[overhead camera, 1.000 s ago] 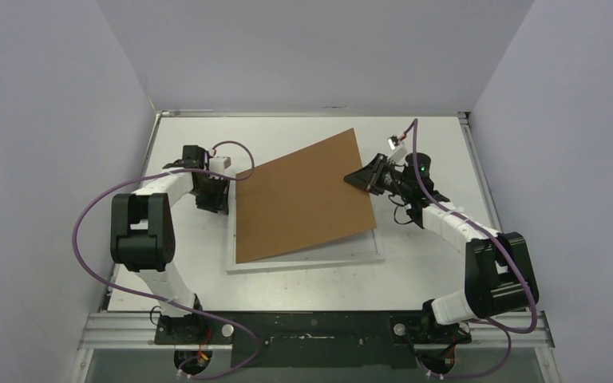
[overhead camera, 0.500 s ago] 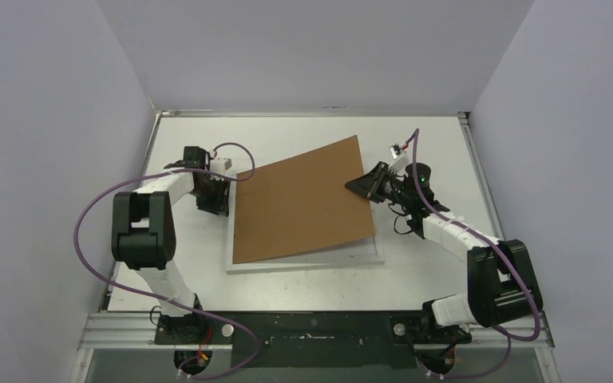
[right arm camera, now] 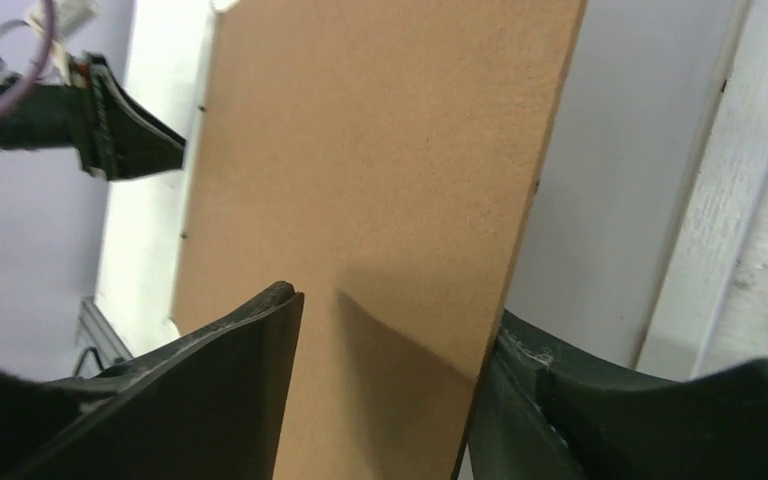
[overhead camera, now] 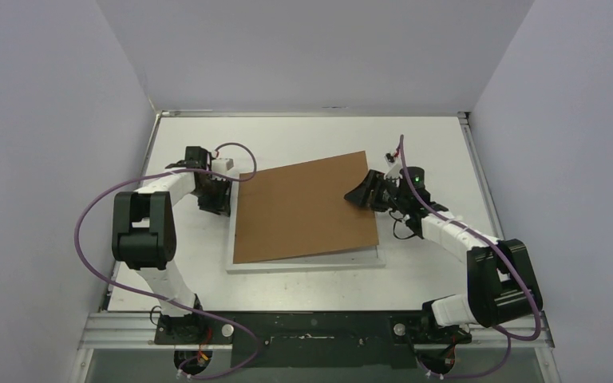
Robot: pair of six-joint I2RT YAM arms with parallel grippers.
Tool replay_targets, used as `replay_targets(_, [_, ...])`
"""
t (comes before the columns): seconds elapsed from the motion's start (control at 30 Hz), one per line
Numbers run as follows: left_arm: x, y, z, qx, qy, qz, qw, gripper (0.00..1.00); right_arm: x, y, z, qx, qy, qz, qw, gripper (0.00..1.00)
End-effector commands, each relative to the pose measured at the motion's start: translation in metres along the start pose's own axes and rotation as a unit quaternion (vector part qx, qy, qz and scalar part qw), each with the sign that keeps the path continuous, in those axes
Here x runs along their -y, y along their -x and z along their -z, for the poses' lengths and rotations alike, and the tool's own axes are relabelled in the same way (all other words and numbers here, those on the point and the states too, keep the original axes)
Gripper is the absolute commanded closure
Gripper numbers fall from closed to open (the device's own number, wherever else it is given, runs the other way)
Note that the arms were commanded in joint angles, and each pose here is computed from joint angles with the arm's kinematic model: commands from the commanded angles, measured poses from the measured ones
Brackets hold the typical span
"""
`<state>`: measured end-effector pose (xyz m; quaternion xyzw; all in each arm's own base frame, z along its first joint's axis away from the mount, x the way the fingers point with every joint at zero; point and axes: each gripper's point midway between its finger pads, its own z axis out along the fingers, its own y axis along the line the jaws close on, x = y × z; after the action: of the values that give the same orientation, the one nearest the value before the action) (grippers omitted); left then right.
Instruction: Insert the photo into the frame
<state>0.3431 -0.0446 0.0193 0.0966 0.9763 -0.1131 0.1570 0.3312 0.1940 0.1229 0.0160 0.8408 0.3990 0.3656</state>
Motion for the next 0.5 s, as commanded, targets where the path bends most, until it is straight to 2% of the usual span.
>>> replay_targets(0.0, [0.019,0.007,0.002,0.008,-0.038,-0.005,0.999,0.63,0.0,0.007,0.0,-0.011,-0.018,0.057,0.998,0.42])
replay_targets(0.47, [0.02,0.008,0.002,0.008,-0.039,-0.003,0.999,0.64,0.015,0.003,0.009,-0.055,-0.087,0.092,0.99,0.23])
